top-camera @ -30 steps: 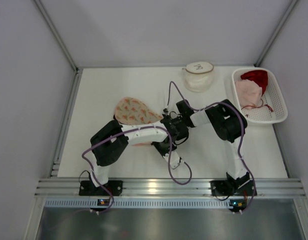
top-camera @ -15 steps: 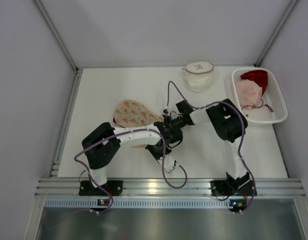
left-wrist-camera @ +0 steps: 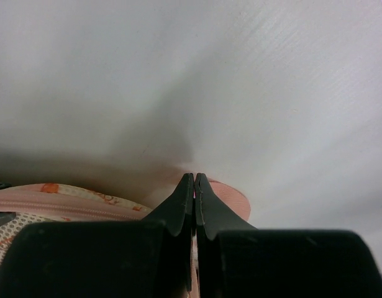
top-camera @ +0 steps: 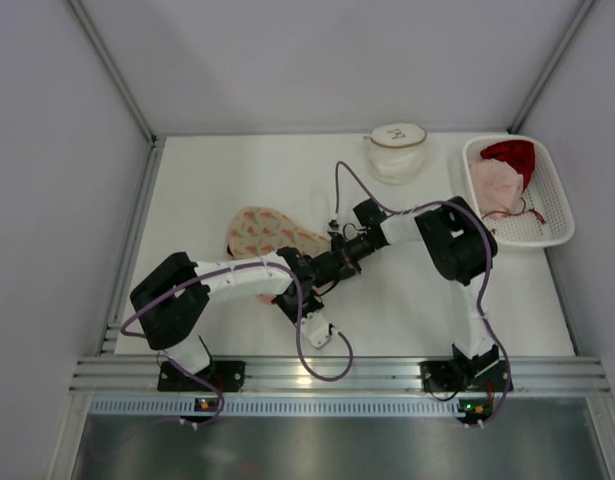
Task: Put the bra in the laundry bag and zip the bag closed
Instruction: Zip the zipper on the laundry bag.
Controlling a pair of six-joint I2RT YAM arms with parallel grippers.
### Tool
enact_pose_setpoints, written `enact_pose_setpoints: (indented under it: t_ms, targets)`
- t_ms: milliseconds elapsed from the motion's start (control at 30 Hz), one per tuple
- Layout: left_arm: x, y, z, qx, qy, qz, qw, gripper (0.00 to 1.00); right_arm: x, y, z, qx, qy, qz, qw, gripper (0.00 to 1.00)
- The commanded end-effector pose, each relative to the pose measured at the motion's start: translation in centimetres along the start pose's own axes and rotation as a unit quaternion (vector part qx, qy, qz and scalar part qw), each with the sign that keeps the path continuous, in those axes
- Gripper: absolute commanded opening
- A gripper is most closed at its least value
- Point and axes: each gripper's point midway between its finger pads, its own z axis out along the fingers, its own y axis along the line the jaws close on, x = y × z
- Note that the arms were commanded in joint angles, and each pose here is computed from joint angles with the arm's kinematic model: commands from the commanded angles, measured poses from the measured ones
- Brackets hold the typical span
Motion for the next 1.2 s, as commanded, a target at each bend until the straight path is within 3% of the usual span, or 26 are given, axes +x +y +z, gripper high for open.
enact_pose_setpoints:
  t_ms: [0,233,500,600,633,700,800,833,867,933,1167]
  targets:
    - [-0.1,-4.3,-0.3,0.072,-0.027,-0.017,0.997,0.0,-1.7,-3.7,-2.5,0.077,-0.053,0.067,0.993,0.0]
    - [0.6,-5.0,0.1,0.079,-0.036,-0.018,0.996,0.0,-3.1,-4.7,-5.4,0.114,-0.072,0.049,0.99,0.0]
    - [0.5,-4.6,-0.1,0.07,-0.064,-0.02,0.995,0.0,-0.8,-5.5,-5.7,0.143,-0.005,0.013,0.99,0.0]
    - [-0.6,-3.1,-1.1,0.05,-0.092,-0.033,0.994,0.0,-1.4,-5.3,-5.7,0.138,-0.012,0.005,0.99,0.0]
    - [-0.9,-2.7,-1.3,0.048,-0.098,-0.042,0.993,0.0,-1.8,-4.9,-5.8,0.133,-0.02,0.004,0.991,0.17]
    - [-1.3,-1.2,-1.8,0.036,-0.106,-0.058,0.992,0.0,-2.8,-3.8,-6.1,0.116,-0.039,0.013,0.992,0.25]
    - [-2.1,0.9,-2.5,0.026,-0.128,-0.085,0.988,0.0,-4.7,-2.2,-7.2,0.098,-0.083,0.01,0.992,0.51]
    - [-2.5,1.4,-2.7,0.024,-0.141,-0.092,0.985,0.0,-5.4,-1.6,-7.7,0.094,-0.098,0.002,0.991,0.64]
    - [-2.7,2.0,-2.9,0.022,-0.147,-0.101,0.984,0.0,-5.8,-1.4,-8.4,0.091,-0.109,0.011,0.99,0.69]
    - [-3.3,3.4,-3.3,0.016,-0.162,-0.123,0.979,0.0,-6.3,-0.8,-9.3,0.088,-0.125,0.007,0.988,0.76]
    - [-3.9,8.6,-3.4,-0.028,-0.202,-0.204,0.957,0.0,-4.5,-0.3,-10.0,0.06,-0.139,0.046,0.987,0.72]
